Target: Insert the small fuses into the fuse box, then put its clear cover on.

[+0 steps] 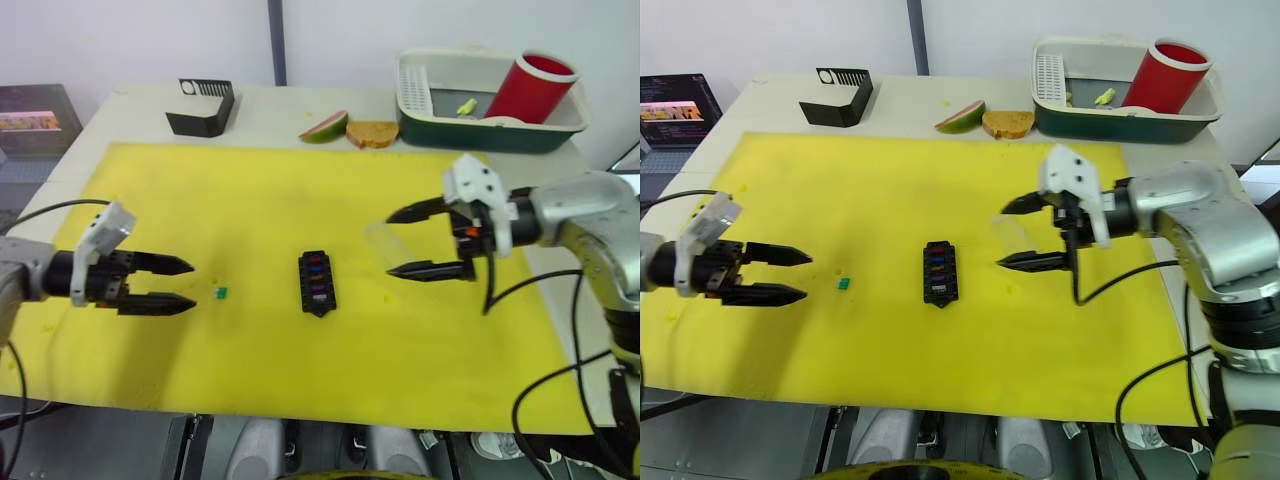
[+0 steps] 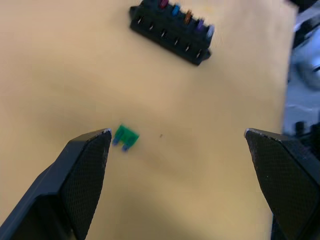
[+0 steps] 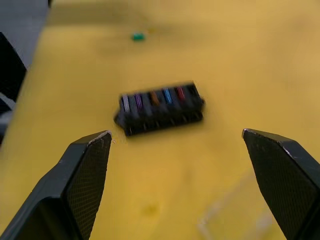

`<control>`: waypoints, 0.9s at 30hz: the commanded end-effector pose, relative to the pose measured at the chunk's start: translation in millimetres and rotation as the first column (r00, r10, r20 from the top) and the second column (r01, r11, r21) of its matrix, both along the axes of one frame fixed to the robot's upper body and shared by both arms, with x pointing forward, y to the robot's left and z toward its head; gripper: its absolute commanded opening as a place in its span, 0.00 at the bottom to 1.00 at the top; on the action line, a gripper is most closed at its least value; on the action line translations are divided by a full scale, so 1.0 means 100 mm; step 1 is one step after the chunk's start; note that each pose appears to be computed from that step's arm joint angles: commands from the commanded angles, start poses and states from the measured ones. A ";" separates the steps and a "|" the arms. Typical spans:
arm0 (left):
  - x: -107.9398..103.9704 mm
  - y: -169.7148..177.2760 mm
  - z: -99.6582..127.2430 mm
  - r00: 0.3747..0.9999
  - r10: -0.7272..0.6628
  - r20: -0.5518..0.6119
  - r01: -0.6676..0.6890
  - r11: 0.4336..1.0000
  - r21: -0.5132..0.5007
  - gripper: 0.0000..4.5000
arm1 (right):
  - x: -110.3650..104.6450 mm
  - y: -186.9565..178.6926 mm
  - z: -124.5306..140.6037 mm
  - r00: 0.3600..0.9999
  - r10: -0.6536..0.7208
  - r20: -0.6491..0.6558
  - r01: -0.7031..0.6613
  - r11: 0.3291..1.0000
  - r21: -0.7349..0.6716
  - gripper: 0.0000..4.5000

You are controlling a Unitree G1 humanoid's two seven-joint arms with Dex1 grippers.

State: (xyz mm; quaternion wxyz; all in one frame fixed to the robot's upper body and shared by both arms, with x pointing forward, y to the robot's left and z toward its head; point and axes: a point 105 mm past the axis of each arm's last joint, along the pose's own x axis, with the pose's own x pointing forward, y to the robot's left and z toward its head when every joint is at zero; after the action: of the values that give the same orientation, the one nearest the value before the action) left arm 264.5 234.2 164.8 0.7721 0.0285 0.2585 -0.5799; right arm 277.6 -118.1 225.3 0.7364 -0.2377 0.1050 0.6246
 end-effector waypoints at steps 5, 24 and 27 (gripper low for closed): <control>0.26 -0.12 -0.20 0.987 -0.031 -0.156 0.021 0.998 -0.064 1.00 | -0.08 0.15 0.07 0.998 0.028 0.049 -0.028 0.999 0.014 0.98; 0.16 -0.21 -0.54 0.962 -0.120 -0.247 0.118 0.993 -0.022 1.00 | -0.14 0.18 0.06 0.999 -0.017 0.046 0.016 1.000 0.020 0.98; 0.09 -0.17 -0.53 0.959 -0.118 -0.258 0.116 0.993 -0.024 1.00 | -0.15 0.19 0.04 0.999 -0.017 0.042 0.016 1.000 0.021 0.98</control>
State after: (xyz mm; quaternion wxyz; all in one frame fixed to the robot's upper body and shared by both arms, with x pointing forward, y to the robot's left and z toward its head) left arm 281.4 215.1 116.9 0.7051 -0.0271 0.3343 -0.6247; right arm 268.3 -101.0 220.6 0.7486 -0.2290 0.1055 0.6132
